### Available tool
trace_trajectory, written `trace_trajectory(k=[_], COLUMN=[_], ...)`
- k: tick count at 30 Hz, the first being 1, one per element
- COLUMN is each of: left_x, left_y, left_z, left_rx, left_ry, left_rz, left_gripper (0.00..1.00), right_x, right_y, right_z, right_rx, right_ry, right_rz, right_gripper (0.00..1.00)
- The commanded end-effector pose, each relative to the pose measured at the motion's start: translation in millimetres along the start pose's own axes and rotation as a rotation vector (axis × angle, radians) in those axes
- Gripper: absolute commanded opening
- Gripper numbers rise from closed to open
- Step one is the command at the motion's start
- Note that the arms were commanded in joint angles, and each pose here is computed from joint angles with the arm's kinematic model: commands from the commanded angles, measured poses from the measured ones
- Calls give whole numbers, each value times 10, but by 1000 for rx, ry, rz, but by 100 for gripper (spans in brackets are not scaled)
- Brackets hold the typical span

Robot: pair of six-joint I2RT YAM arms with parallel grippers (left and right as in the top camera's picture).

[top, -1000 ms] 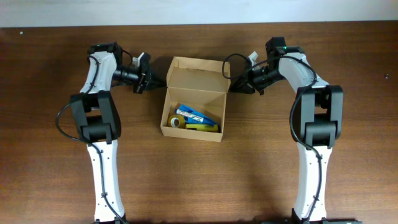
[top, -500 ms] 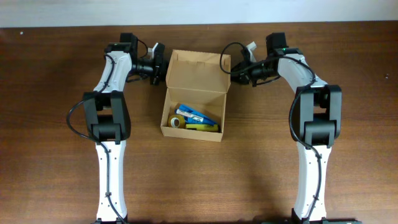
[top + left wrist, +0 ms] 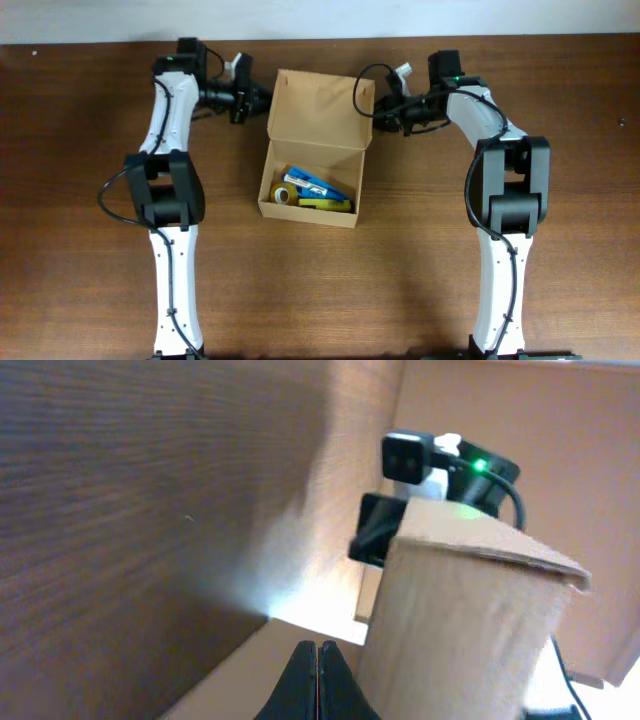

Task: Pack container
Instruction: 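Fold the box lid down over the box with both grippers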

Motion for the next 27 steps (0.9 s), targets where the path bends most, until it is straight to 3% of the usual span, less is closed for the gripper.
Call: trace_trajectory(k=[1, 19, 27], left_x=[64, 249, 402], left_y=[5, -252, -391], left_z=[-149, -579, -1124], left_rx=[-102, -215, -346], left_ry=[23, 75, 128], left_rz=[-11, 20, -28], left_gripper=[2, 2, 1], right_x=[199, 276, 403], right_y=[52, -514, -879], right_z=[568, 1287, 1799], right_rx=[119, 291, 426], right_ry=[-15, -266, -492], right_rz=[-53, 6, -37], right_gripper=[4, 4, 4])
Point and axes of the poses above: each gripper's point midway between its finger pads, its own x axis back along the fingers, its own z axis along the line the jaws close on, y = z × x, the point moved 6 cm from there along x, back along the fingers, and after that the axes turned 1 degree about -x, right-handed, at the moved point
